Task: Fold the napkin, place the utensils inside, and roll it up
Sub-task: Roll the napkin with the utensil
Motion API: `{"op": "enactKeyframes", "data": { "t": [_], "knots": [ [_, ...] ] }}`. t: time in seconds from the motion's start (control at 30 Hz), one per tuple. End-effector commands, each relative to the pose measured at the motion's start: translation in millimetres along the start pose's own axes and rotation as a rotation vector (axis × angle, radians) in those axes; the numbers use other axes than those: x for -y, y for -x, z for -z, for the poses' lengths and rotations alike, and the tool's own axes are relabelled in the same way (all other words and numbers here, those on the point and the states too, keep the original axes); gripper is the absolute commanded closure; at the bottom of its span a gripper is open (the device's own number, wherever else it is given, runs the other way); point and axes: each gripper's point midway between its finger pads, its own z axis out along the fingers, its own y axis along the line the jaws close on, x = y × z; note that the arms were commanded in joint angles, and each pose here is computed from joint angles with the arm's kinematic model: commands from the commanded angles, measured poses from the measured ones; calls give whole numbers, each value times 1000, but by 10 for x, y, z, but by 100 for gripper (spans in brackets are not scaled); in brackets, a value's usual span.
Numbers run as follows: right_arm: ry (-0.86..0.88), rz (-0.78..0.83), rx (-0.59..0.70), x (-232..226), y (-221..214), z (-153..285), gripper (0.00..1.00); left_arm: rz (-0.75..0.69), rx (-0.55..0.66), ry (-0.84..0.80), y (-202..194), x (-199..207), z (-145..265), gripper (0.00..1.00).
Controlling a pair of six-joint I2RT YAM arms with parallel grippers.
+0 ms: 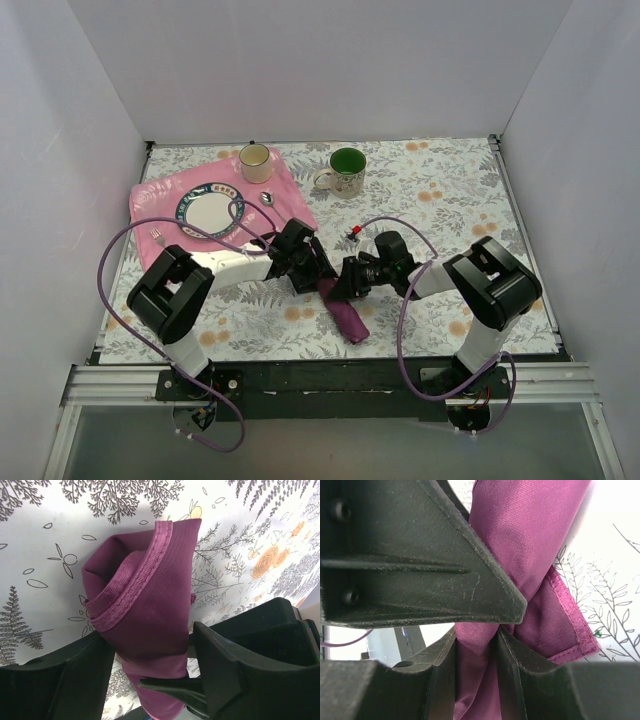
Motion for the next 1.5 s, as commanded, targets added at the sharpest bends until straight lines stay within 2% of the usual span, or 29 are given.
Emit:
{"op": "enactKeyframes", "data": {
  "t": [0.0, 0.17, 0.3, 0.47, 0.6, 0.8, 0.97, 1.1, 1.33, 1.47],
  "knots": [
    [-132, 29, -59, 197, -75, 49, 56, -14, 8, 225, -112, -711, -145, 41],
    [-318, 48, -113, 319, -93, 281, 44, -25, 11, 212, -128, -730, -103, 45],
    [-479, 95, -129, 368, -47, 482, 31, -34, 11, 190, -126, -692, -76, 45],
    [-551, 208, -80, 133, 100, 602, 24, -27, -8, 147, -175, -646, -48, 44],
    [-690, 328, -64, 30, 110, 601, 21, -20, -23, 133, -203, -621, -48, 45],
    [-802, 510, -45, -235, 202, 400, 20, 8, -40, 117, -205, -630, -58, 45],
    [-957, 593, -107, -158, 218, 238, 20, 39, -68, 95, -203, -614, -65, 45],
    [-1041, 617, -94, -94, 199, 168, 21, 52, -74, 87, -205, -600, -52, 45],
    [-1098, 668, -86, 8, 68, 169, 24, 70, -78, 84, -201, -599, -64, 44],
    [-1056, 654, -92, 52, -11, 102, 27, 56, -77, 86, -192, -601, -60, 42]
  ]
}}
